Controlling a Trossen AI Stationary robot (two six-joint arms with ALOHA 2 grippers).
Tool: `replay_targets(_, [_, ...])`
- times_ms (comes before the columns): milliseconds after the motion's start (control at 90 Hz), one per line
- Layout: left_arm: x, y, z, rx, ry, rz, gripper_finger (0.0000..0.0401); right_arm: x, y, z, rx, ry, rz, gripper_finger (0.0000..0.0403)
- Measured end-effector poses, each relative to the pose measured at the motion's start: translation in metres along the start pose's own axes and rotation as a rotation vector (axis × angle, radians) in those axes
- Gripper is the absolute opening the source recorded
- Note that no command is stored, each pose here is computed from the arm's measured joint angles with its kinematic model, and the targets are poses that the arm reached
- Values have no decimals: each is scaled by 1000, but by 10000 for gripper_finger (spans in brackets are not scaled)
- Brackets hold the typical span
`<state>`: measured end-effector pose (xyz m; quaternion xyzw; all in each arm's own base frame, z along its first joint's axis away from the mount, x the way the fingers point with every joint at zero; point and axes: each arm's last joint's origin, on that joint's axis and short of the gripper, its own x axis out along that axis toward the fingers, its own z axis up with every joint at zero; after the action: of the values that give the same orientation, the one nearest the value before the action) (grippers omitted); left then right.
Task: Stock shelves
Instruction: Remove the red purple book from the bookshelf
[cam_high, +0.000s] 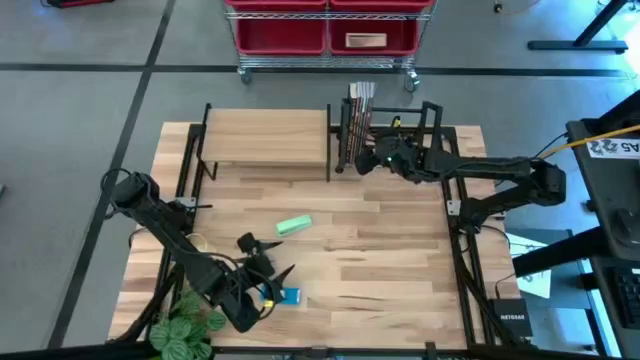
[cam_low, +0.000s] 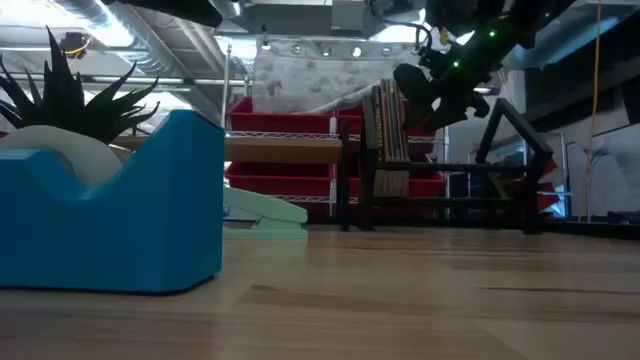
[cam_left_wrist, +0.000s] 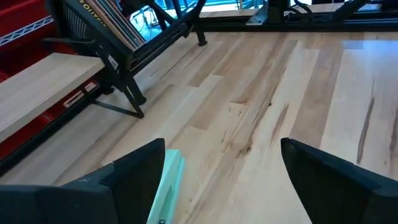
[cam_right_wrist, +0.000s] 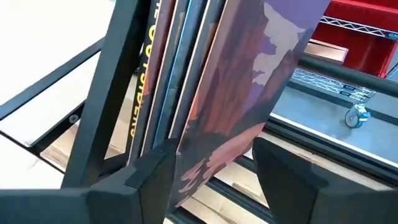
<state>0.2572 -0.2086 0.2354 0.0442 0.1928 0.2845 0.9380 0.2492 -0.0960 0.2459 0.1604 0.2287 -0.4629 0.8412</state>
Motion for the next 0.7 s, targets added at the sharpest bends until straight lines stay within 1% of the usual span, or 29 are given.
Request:
replay_targets(222, [0, 0, 0, -1, 0, 0, 308, 2, 2, 1, 35, -20, 1, 198])
replay_targets(478, [0, 0, 0, -1, 0, 0, 308, 12, 6, -4, 32, -12, -20, 198])
replay_targets(700, [0, 0, 0, 0, 0, 0, 308, 5, 3, 0, 28, -24, -14, 198])
